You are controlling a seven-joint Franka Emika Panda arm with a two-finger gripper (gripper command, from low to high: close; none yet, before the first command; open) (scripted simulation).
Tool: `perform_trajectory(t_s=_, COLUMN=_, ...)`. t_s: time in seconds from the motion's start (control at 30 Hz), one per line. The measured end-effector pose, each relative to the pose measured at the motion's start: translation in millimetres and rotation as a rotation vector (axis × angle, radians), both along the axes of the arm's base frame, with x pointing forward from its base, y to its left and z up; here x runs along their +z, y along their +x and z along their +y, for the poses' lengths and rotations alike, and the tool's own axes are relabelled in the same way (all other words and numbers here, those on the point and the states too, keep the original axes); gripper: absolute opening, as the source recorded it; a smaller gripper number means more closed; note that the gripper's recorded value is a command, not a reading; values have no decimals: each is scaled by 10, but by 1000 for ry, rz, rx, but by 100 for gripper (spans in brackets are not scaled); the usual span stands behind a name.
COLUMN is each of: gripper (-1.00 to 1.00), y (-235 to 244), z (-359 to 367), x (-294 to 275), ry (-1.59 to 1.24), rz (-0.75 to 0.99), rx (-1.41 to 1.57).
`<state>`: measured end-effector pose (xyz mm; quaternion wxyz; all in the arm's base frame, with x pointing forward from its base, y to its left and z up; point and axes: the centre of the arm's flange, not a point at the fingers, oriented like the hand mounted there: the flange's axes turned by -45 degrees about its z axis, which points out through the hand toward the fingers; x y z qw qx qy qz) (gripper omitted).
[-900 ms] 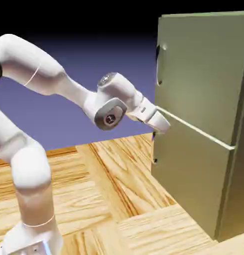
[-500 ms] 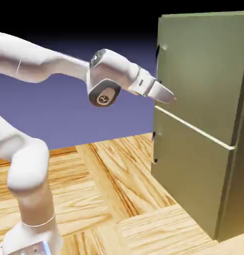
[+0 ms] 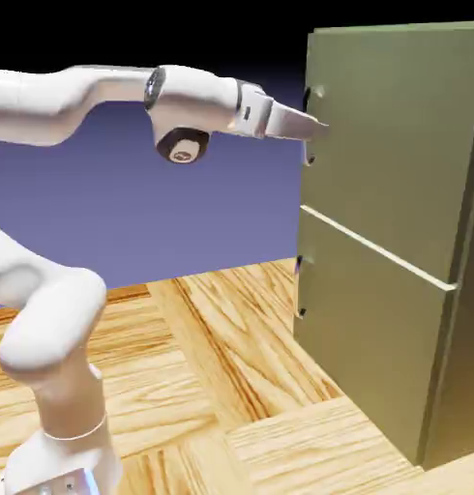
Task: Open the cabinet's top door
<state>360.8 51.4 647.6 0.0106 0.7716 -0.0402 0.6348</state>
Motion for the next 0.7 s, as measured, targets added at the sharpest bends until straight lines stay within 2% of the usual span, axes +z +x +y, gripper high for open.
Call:
perform_trajectory(t_s=0.37, gripper=0, y=25, z=619, x=-13, ry=-21, rz=-132, rx=8)
perform_trajectory(t_s=0.7, gripper=0, y=258, z=1237, x=-438, ry=-41, rz=-188, rx=25)
